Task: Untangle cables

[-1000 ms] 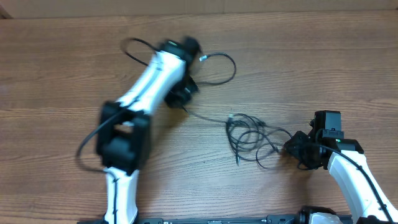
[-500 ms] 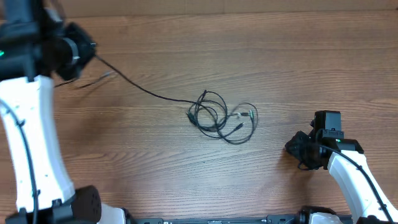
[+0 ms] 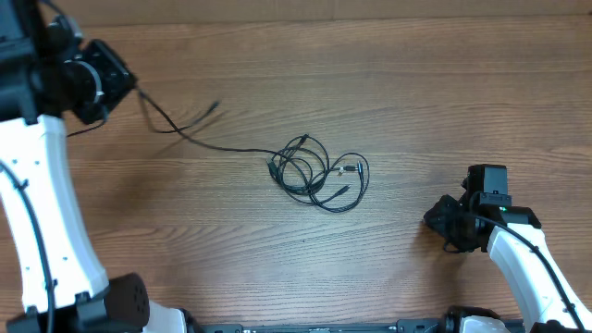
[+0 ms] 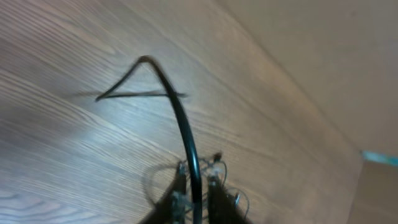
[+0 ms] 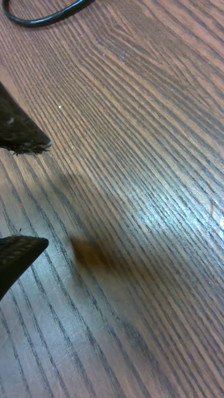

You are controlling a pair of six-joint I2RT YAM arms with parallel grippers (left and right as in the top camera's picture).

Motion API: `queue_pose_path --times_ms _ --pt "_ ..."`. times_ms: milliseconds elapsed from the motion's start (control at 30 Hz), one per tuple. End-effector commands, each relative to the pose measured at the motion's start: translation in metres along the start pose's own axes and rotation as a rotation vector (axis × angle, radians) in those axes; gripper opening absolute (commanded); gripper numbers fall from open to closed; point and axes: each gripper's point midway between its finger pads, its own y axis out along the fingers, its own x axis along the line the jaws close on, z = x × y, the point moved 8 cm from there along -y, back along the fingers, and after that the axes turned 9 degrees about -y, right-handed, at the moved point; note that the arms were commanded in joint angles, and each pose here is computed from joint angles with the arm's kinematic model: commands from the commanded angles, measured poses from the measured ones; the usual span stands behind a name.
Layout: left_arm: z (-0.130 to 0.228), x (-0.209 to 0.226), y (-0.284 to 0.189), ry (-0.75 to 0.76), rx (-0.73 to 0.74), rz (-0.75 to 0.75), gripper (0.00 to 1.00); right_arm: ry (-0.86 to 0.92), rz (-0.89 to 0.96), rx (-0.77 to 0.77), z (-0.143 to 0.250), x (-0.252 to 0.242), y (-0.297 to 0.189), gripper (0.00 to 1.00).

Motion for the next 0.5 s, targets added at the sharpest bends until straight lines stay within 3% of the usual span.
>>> queue_pose_path --times_ms 0,100,200,333,467 --pt "0.007 -0.013 0.031 0.128 0.075 -0.012 0.33 0.0 -0.002 -0.011 -0.003 0.001 -0.001 0.41" --pt "0.015 -0.02 0.058 0.175 0.137 -0.033 0.56 0.0 -0.006 -0.011 -0.003 0.001 -0.001 0.41" --pt "0.028 -0.023 0.089 0.214 0.229 -0.075 0.7 0.0 -0.006 -0.011 -0.003 0.001 -0.001 0.41" --pt "0.05 -0.021 0.126 0.255 0.34 -0.171 0.78 0.0 -0.006 -0.011 -0.003 0.001 -0.001 0.42" --pt "0.073 -0.017 0.161 0.293 0.436 -0.283 0.8 0.0 -0.006 -0.011 -0.003 0.001 -0.001 0.42"
